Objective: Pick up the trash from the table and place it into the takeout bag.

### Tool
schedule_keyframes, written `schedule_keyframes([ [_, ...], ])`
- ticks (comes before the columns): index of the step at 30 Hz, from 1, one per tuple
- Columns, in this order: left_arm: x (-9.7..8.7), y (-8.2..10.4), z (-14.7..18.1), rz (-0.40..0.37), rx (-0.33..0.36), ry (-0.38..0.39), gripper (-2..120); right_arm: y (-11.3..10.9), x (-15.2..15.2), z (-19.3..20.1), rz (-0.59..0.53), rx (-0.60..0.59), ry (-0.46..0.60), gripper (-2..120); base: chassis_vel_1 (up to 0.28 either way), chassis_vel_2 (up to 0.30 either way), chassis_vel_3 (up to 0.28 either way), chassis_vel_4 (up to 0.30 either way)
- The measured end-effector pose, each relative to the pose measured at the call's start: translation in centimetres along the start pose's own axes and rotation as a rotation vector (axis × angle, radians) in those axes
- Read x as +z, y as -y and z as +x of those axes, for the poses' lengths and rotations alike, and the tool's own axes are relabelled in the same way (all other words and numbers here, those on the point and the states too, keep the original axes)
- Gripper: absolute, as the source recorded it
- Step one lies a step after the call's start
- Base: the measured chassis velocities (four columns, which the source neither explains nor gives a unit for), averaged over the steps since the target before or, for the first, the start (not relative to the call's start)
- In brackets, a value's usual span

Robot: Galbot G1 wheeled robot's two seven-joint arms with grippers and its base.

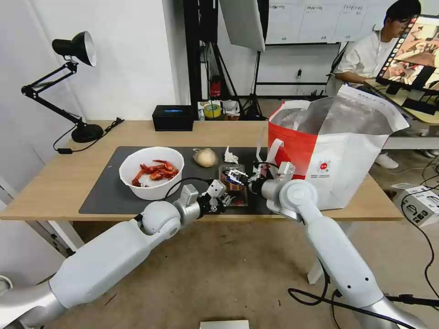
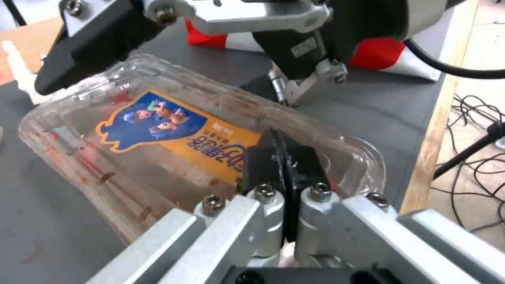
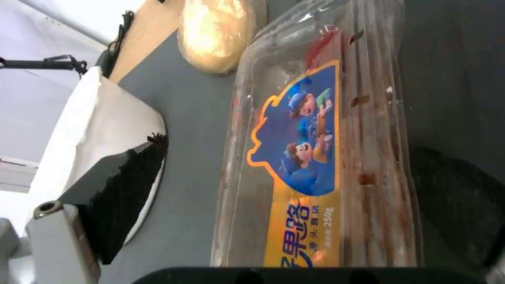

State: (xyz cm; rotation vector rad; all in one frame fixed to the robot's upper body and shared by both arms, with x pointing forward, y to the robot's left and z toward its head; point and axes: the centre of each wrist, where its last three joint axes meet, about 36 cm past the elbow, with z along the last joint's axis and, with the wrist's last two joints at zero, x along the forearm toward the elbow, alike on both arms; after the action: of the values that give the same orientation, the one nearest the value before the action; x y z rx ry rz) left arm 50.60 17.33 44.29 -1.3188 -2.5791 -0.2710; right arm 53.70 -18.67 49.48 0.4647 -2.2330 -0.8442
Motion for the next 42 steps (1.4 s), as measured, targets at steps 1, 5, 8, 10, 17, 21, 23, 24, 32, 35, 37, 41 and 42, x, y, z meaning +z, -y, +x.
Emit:
schedule_keyframes([
  [1, -0.1, 0.0, 0.0, 0.0, 0.001, 0.002, 0, 0.0, -0.1, 0.0, 0.0, -0.002, -0.002, 100, 0.0, 0.0, 0.0, 0.0],
  [5, -0.1, 0.1, -0.1, 0.001, 0.004, 0.004, 0, 0.1, -0.3, -0.2, -0.002, -0.002, -0.011, 100, 0.0, 0.0, 0.0, 0.0],
  [8, -0.1, 0.2, -0.1, 0.001, 0.004, 0.005, 0, 0.1, -0.4, -0.4, 0.0, -0.002, -0.024, 100, 0.0, 0.0, 0.0, 0.0],
  [10, -0.1, 0.1, -0.1, 0.001, 0.004, 0.006, 0, 0.1, -0.4, -0.5, 0.002, -0.002, -0.03, 99, 0.0, 0.0, 0.0, 0.0],
  [17, 0.1, 0.3, 0.1, 0.003, 0.004, 0.007, 0, 0.3, -0.2, -0.8, 0.004, -0.002, -0.057, 78, 0.0, 0.0, 0.0, 0.0],
  [21, 0.2, 0.5, 0.1, 0.008, 0.008, 0.008, 0, 0.5, 0.0, -1.0, -0.002, 0.002, -0.061, 63, 0.0, 0.0, 0.0, 0.0],
  [23, 0.2, 0.6, 0.0, 0.009, 0.009, 0.009, 0, 0.5, 0.1, -1.0, -0.002, 0.004, -0.062, 57, 0.0, 0.0, 0.0, 0.0],
  [24, 0.2, 0.6, 0.0, 0.009, 0.011, 0.01, 0, 0.6, 0.1, -1.0, -0.002, 0.004, -0.062, 55, 0.0, 0.0, 0.0, 0.0],
  [32, 0.2, 0.5, 0.0, 0.009, 0.009, 0.014, 0, 1.1, 0.0, -0.8, -0.002, 0.017, -0.059, 24, 0.0, 0.0, 0.0, 0.0],
  [35, 0.2, 0.4, 0.1, 0.008, 0.006, 0.014, 0, 1.1, 0.1, -0.8, -0.006, 0.015, -0.059, 14, 0.0, 0.0, 0.0, 0.0],
  [37, 0.2, 0.3, 0.2, 0.008, 0.004, 0.014, 0, 1.0, 0.2, -0.8, -0.009, 0.013, -0.059, 4, 0.0, 0.0, 0.0, 0.0],
  [41, 0.3, 0.2, 0.6, 0.007, 0.002, 0.012, 0, 1.1, 0.2, -0.9, -0.011, 0.014, -0.059, 0, 0.0, 0.0, 0.0, 0.0],
  [42, 0.3, 0.1, 0.8, 0.008, 0.003, 0.01, 0, 1.2, 0.2, -0.9, -0.013, 0.015, -0.058, 0, 0.0, 0.0, 0.0, 0.0],
])
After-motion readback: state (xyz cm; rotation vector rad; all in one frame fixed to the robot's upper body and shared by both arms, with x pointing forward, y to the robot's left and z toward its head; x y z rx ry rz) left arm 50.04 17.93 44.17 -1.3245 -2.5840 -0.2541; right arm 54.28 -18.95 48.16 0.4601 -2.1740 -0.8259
